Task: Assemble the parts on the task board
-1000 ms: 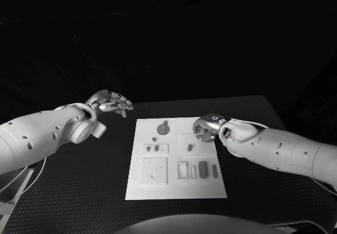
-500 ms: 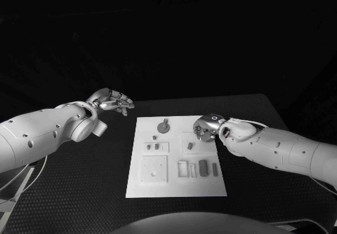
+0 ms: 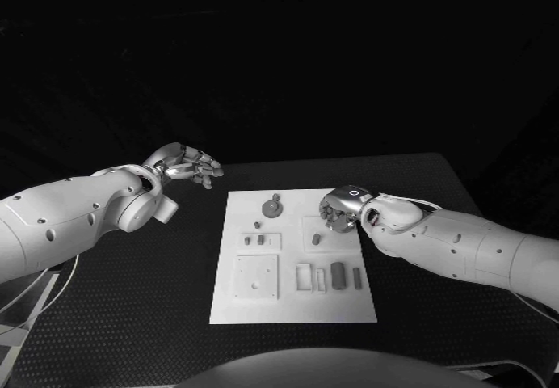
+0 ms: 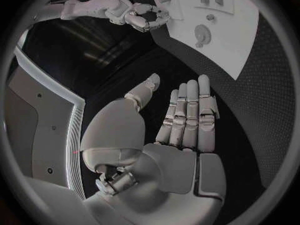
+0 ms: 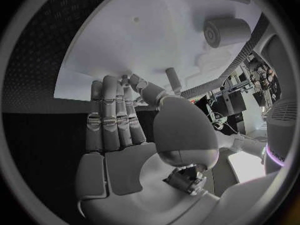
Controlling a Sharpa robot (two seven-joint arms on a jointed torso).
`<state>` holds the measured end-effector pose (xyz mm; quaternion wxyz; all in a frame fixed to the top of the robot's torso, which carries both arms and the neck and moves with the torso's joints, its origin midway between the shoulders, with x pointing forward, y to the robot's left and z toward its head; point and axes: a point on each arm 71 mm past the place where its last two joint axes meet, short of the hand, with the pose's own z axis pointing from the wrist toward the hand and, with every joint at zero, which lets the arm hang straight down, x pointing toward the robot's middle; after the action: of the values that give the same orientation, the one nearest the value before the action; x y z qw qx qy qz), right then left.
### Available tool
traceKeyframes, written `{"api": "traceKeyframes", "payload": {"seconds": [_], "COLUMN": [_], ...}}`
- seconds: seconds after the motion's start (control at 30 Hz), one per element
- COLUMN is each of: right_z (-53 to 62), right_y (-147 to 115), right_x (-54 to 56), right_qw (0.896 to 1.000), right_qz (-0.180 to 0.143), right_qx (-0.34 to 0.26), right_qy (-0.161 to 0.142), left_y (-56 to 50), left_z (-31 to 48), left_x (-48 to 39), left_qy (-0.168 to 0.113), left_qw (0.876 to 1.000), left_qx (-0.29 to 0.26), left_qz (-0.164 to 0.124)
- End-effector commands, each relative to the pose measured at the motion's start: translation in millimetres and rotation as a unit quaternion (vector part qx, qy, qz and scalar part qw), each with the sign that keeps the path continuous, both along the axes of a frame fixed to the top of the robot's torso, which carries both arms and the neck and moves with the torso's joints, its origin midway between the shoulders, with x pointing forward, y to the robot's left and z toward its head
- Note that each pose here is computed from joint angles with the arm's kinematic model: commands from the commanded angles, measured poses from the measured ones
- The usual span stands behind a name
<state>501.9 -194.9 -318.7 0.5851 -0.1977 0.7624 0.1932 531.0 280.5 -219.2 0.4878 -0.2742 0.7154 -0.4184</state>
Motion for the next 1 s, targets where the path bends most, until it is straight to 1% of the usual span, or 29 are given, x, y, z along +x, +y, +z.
{"api": "traceKeyframes", "payload": {"seconds": [0.03,0.07,0.2,0.4,0.47,0.67,1.0], "right_z": [-18.0,-19.4,-22.3,-23.6,-24.4,-24.4,-23.4], "right_y": [-4.0,-4.7,-5.7,-6.5,-9.6,-13.5,-10.5], "right_x": [-7.5,-7.5,-8.8,-10.8,-11.5,-11.9,-11.0], "right_qw": [0.998,0.997,0.995,0.993,0.993,0.992,0.993], "right_qz": [-0.003,-0.005,-0.005,-0.005,-0.007,-0.010,-0.010], "right_qx": [-0.050,-0.056,-0.076,-0.093,-0.097,-0.099,-0.096], "right_qy": [0.041,0.049,0.062,0.066,0.072,0.074,0.065], "left_y": [-1.3,-1.3,0.0,-0.1,0.2,2.0,2.2], "left_z": [0.6,0.6,0.2,0.1,0.1,0.2,0.0], "left_x": [-0.2,-0.2,-0.7,-1.0,-1.0,-1.0,-1.1], "left_qy": [0.000,0.001,0.004,0.006,0.006,0.005,0.007], "left_qw": [1.000,1.000,1.000,1.000,1.000,1.000,1.000], "left_qx": [-0.005,-0.005,-0.004,-0.004,-0.003,-0.003,-0.002], "left_qz": [-0.002,-0.002,-0.001,-0.002,0.000,0.002,0.002]}}
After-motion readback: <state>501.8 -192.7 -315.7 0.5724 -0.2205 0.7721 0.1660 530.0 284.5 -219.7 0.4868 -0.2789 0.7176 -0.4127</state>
